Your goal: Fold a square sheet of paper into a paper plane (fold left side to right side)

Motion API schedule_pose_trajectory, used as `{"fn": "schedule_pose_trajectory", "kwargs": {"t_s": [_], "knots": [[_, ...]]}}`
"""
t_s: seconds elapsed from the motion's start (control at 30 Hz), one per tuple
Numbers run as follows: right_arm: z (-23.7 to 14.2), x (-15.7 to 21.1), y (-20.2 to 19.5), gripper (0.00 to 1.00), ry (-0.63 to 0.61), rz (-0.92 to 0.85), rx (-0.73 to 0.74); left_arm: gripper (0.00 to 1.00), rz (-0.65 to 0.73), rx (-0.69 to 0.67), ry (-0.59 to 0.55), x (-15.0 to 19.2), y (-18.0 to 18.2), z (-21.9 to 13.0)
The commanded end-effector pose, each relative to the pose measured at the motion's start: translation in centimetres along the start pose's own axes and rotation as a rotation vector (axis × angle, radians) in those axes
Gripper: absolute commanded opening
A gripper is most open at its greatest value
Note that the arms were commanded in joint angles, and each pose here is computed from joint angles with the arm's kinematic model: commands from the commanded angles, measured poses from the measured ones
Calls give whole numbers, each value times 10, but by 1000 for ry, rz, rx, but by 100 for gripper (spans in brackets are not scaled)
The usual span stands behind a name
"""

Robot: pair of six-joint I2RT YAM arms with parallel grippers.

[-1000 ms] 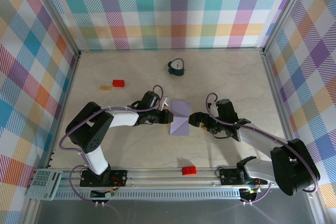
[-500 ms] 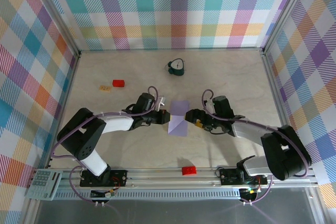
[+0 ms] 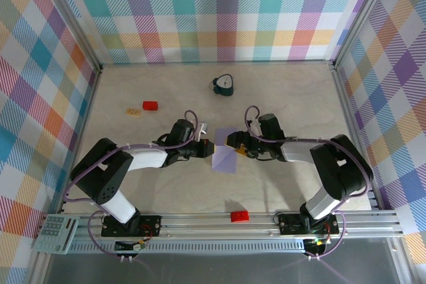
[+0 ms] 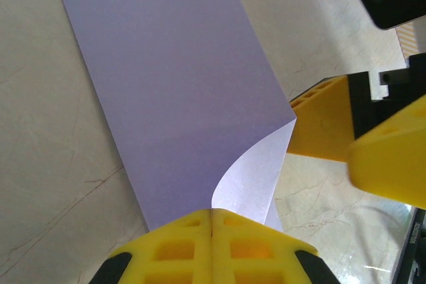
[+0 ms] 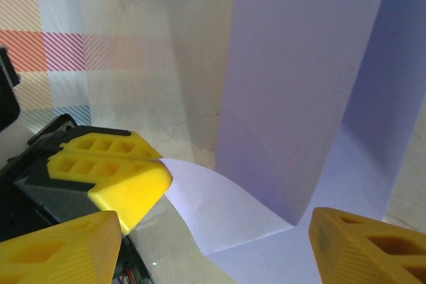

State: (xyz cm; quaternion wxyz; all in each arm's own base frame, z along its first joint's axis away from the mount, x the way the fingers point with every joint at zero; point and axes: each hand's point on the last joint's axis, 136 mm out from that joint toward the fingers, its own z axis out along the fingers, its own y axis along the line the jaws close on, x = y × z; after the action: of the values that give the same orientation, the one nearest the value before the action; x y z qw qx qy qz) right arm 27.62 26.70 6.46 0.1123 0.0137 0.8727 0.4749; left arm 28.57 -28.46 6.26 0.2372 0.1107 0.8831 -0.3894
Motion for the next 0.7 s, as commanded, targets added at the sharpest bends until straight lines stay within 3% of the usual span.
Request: {"fn": "schedule_pose_trajectory", "kwargs": {"t_s": [0.0, 0.13, 0.3, 0.47, 0.67], "knots": [[7, -6, 11, 70, 4, -10, -50, 5, -6, 9, -36, -7, 1, -6], [13, -4, 13, 58, 19, -11, -68, 7, -6, 11, -35, -5, 1, -6], [15, -2, 7, 33, 19, -8, -47, 21, 0, 25, -62, -9, -1, -14], [10, -4, 10, 7, 1, -36, -47, 27, 1, 23, -120, -19, 0, -34], [-15, -20, 32, 0, -82, -144, -84, 34, 28, 12, -259, -37, -6, -75]]}}
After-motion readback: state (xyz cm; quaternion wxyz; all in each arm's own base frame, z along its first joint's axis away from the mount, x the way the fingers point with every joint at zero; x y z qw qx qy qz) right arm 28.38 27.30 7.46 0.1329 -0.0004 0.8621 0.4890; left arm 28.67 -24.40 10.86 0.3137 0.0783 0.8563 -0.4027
